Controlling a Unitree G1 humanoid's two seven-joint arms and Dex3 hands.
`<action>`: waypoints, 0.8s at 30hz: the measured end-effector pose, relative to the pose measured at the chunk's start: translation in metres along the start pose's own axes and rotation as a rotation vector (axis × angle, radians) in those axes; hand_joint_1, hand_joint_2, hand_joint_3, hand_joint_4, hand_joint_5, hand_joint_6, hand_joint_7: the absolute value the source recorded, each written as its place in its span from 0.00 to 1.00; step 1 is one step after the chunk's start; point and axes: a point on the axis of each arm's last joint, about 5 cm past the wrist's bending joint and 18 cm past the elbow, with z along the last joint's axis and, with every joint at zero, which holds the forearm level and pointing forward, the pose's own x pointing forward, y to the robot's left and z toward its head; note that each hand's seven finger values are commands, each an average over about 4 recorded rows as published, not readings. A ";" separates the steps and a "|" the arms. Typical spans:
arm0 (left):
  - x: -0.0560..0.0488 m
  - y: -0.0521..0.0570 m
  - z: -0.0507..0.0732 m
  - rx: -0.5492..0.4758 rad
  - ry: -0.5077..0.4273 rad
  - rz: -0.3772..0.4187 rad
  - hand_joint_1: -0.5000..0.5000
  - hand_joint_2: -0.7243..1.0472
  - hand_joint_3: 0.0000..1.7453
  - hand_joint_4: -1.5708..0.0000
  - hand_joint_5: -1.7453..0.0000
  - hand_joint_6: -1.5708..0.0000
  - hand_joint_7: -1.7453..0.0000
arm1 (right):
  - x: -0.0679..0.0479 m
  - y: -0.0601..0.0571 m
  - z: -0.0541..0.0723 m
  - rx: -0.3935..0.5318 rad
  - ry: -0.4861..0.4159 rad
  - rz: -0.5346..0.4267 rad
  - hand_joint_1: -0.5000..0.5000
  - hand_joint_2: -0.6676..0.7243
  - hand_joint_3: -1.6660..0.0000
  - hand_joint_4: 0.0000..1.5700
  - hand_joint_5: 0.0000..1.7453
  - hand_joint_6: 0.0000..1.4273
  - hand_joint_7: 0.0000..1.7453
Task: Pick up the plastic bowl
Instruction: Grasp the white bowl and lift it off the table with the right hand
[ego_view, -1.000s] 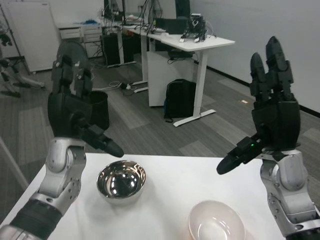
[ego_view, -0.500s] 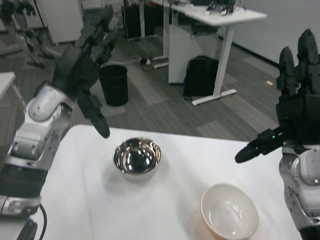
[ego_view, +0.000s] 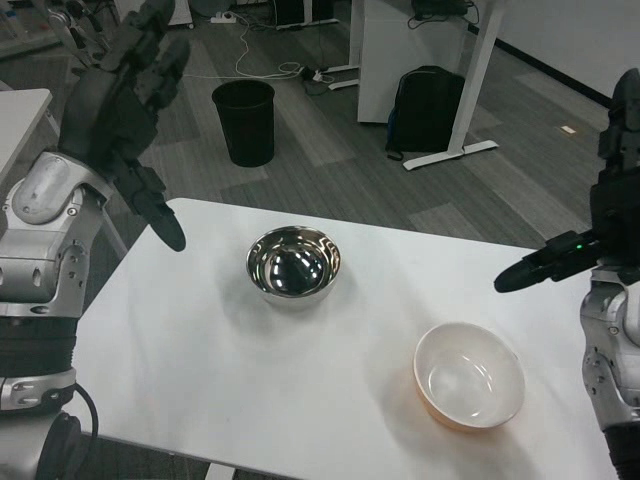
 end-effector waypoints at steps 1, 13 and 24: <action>-0.005 0.003 -0.001 0.008 0.009 0.020 0.00 0.00 0.05 1.00 1.00 1.00 1.00 | -0.001 0.000 -0.001 -0.001 0.005 -0.002 0.08 0.95 1.00 0.00 0.00 0.00 0.00; -0.033 -0.002 -0.019 -0.056 0.091 0.088 0.00 0.00 0.03 1.00 1.00 1.00 1.00 | 0.004 -0.001 0.015 -0.076 0.194 0.307 0.04 0.89 1.00 0.00 0.00 0.00 0.00; -0.028 -0.022 -0.046 -0.156 0.140 0.029 0.00 0.00 0.05 1.00 1.00 1.00 1.00 | 0.012 0.000 0.050 -0.233 0.376 0.606 0.04 0.86 1.00 0.00 0.00 0.00 0.00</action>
